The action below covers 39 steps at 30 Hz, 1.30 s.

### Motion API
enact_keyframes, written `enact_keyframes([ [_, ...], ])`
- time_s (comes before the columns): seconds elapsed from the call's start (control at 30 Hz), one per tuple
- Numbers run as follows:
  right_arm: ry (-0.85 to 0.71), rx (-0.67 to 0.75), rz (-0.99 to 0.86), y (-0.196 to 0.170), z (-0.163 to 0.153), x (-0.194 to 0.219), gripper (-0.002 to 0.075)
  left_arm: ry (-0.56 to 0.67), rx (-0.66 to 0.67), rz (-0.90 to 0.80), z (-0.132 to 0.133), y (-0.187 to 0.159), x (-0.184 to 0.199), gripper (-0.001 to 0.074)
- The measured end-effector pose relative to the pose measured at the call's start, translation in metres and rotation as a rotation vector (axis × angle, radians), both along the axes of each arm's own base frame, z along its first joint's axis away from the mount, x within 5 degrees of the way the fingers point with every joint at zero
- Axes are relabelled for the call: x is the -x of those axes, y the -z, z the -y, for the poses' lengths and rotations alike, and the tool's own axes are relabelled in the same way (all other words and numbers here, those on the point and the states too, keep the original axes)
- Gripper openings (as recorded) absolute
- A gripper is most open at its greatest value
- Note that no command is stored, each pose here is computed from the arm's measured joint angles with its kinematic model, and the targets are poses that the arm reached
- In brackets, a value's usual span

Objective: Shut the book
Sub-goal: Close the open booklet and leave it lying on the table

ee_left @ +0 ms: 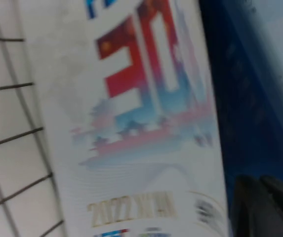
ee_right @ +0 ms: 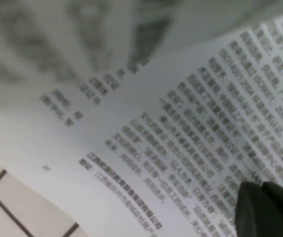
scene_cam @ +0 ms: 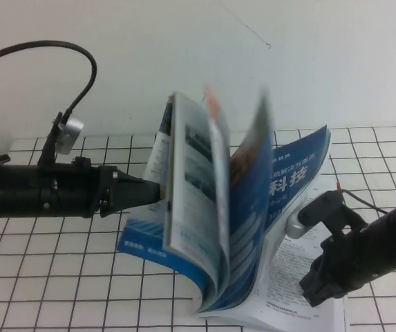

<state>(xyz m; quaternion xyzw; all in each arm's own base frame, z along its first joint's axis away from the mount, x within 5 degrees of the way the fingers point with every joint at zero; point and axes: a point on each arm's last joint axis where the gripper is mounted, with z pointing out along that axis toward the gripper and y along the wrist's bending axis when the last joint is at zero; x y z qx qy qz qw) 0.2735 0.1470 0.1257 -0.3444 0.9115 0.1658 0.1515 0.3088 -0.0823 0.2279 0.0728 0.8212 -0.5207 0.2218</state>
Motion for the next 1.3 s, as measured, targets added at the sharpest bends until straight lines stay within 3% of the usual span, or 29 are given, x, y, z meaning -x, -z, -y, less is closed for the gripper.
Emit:
enact_keyframes([
  [0.27,-0.107,0.097,-0.083,-0.02,0.015,0.017,-0.0003,0.076,0.049,0.12,0.003,-0.039,0.021,-0.0003],
  [0.53,-0.085,0.369,0.01,-0.088,0.054,0.045,-0.0003,0.089,0.048,0.293,0.003,-0.087,0.05,-0.0003],
  [0.63,-0.026,0.466,0.086,-0.121,0.071,0.056,-0.0003,0.059,-0.03,0.387,0.001,-0.1,0.061,-0.0003],
  [0.77,0.07,0.541,0.237,-0.167,0.094,0.079,-0.0003,-0.082,-0.27,0.47,-0.013,-0.111,0.071,-0.0003],
  [0.93,0.253,0.467,0.439,-0.21,0.117,0.122,-0.0003,-0.294,-0.534,0.55,-0.036,-0.117,0.086,-0.0003],
  [1.13,0.42,0.262,0.658,-0.235,0.138,0.176,-0.0003,-0.461,-0.633,0.686,-0.05,-0.108,0.121,-0.0003],
  [1.3,0.448,0.156,0.755,-0.216,0.148,0.208,-0.0003,-0.524,-0.674,0.832,-0.055,-0.093,0.156,-0.0003],
])
